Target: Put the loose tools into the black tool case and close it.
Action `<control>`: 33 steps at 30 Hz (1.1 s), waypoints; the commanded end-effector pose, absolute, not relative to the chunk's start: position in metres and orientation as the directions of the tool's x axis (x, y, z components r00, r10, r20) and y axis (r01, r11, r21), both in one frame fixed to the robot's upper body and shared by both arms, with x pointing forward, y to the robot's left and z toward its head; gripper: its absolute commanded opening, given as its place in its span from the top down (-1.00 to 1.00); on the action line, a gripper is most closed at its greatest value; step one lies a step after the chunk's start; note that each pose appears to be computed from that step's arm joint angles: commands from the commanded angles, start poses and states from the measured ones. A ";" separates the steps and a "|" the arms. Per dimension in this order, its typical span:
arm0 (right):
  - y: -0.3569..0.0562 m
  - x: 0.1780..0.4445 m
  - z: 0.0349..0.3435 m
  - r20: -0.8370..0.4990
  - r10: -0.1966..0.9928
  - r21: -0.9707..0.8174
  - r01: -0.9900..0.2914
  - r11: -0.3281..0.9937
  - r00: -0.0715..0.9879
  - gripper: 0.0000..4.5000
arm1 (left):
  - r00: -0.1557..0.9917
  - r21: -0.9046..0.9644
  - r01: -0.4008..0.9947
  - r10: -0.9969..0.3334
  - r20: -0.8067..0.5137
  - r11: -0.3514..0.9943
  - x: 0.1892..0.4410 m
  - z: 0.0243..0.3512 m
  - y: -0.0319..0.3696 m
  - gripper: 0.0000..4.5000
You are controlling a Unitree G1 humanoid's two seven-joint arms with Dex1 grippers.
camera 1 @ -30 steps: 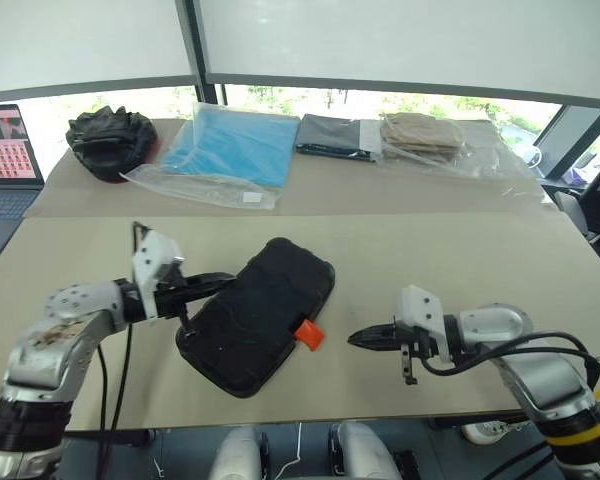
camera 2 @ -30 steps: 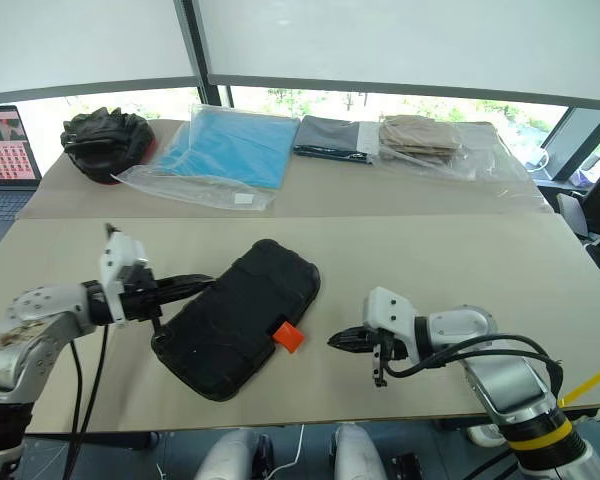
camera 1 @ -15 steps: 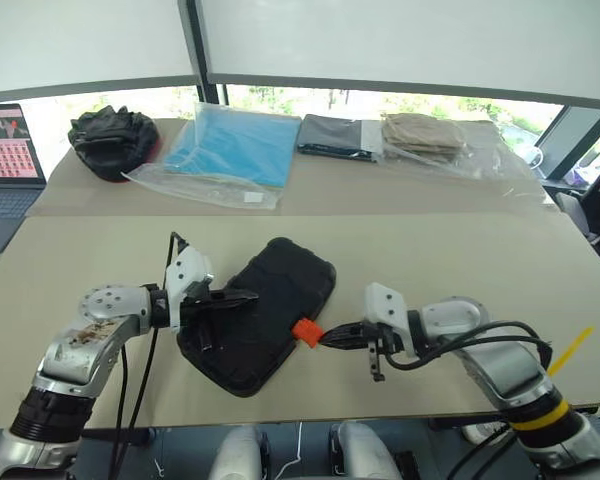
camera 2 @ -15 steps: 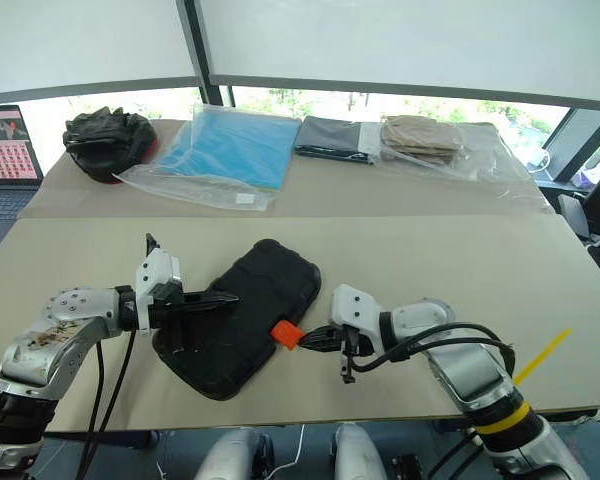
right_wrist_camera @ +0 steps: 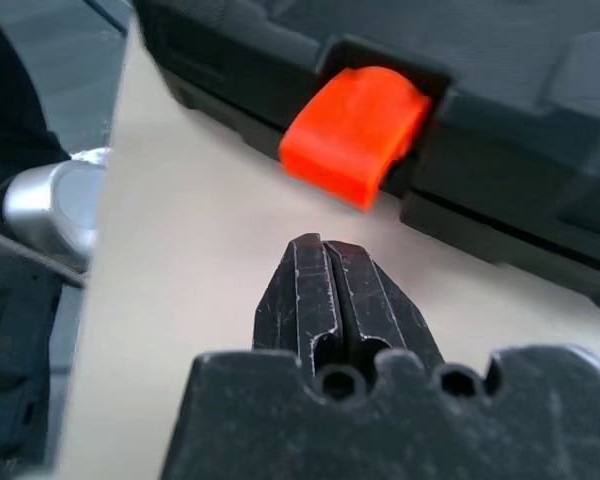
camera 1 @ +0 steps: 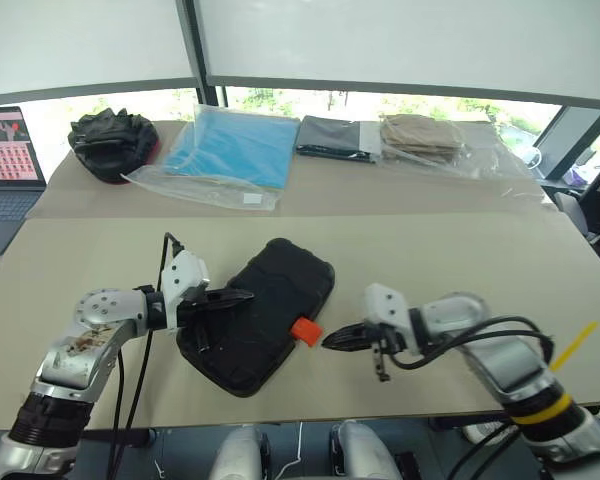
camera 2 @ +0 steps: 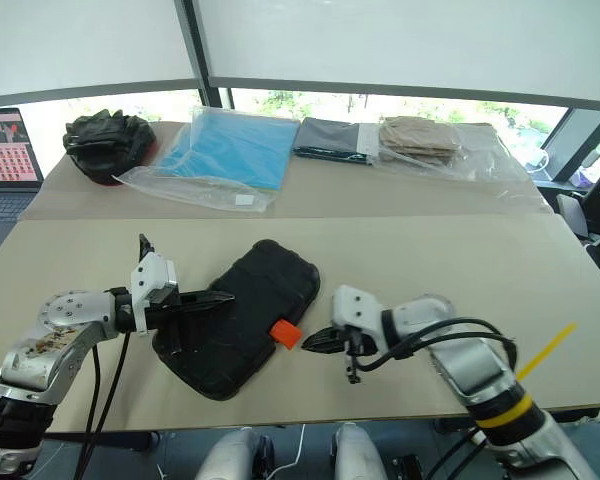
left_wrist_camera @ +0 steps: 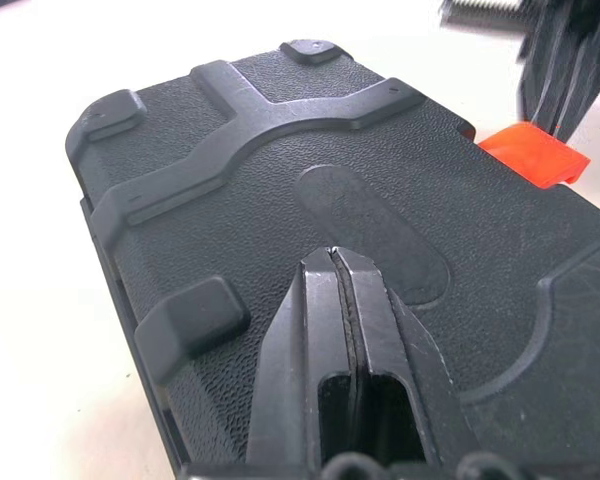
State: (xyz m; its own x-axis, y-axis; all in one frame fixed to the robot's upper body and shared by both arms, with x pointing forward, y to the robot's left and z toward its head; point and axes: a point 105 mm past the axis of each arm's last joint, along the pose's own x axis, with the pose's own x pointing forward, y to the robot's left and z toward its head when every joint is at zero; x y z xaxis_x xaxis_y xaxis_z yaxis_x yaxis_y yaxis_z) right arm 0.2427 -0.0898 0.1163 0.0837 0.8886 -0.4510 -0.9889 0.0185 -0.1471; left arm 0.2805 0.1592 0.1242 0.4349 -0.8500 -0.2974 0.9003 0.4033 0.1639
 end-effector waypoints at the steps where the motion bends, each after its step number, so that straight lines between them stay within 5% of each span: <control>1: -0.083 0.234 0.135 -0.401 0.915 -0.170 -0.985 -0.020 0.051 1.00 | 0.423 0.099 0.903 -0.825 -0.374 0.418 0.277 0.100 0.164 0.99; 33: -0.035 0.266 0.122 -0.284 0.954 -0.249 -0.968 0.026 0.099 1.00 | 0.445 0.087 0.889 -0.807 -0.389 0.449 0.280 0.096 0.168 0.99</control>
